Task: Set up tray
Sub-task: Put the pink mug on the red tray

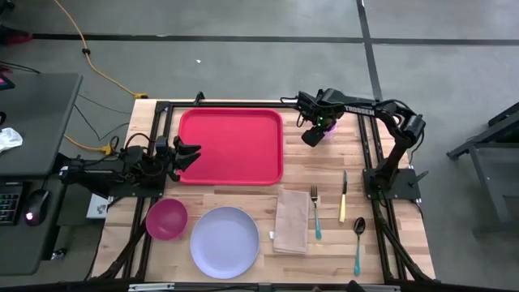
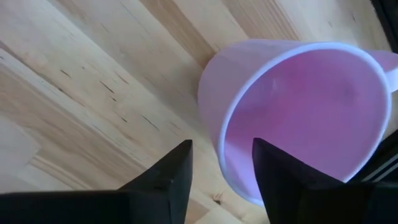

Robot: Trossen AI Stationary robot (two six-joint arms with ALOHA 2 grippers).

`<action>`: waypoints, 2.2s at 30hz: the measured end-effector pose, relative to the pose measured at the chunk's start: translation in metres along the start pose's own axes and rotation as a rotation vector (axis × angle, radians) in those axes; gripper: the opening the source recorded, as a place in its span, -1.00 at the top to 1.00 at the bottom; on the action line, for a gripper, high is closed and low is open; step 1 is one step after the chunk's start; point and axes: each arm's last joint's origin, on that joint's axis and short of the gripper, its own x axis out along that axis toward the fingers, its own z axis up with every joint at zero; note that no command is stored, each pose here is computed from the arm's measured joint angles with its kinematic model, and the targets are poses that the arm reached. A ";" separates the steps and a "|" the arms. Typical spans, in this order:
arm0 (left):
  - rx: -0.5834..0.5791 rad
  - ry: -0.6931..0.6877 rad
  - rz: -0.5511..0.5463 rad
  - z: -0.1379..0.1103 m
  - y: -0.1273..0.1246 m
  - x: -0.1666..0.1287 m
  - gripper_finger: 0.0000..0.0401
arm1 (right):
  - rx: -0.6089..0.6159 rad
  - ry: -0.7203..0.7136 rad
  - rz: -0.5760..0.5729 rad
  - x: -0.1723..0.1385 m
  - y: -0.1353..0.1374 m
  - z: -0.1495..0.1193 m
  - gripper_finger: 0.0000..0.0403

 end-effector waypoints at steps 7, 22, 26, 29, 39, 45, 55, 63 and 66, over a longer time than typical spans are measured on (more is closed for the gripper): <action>0.000 0.000 0.000 0.000 0.000 0.000 -0.03 | 0.015 -0.005 0.003 0.000 0.000 0.001 0.45; 0.000 -0.001 0.000 0.000 0.000 0.000 -0.03 | 0.010 -0.009 0.024 0.000 0.001 0.001 0.95; 0.000 -0.001 0.000 0.000 0.000 0.000 -0.03 | 0.008 -0.007 0.033 0.000 0.001 0.001 0.99; 0.000 0.000 0.000 0.000 0.000 0.000 -0.03 | 0.013 -0.007 0.034 0.000 0.001 0.001 0.99; 0.000 -0.001 0.000 0.000 0.000 0.000 -0.03 | -0.064 -0.014 -0.020 -0.002 0.010 -0.001 1.00; -0.001 -0.010 0.017 0.000 0.000 0.000 -0.03 | -0.223 0.040 -0.030 -0.006 0.031 -0.013 1.00; -0.153 -0.135 0.075 0.009 0.000 -0.001 -0.03 | -0.437 0.040 -0.041 -0.044 0.071 -0.026 1.00; -0.257 -0.190 0.039 0.015 -0.002 -0.001 -0.03 | -0.588 -0.194 0.041 -0.119 0.096 -0.022 1.00; -0.267 -0.207 0.014 0.017 -0.004 -0.002 -0.03 | -0.646 -0.288 0.062 -0.144 0.103 -0.024 1.00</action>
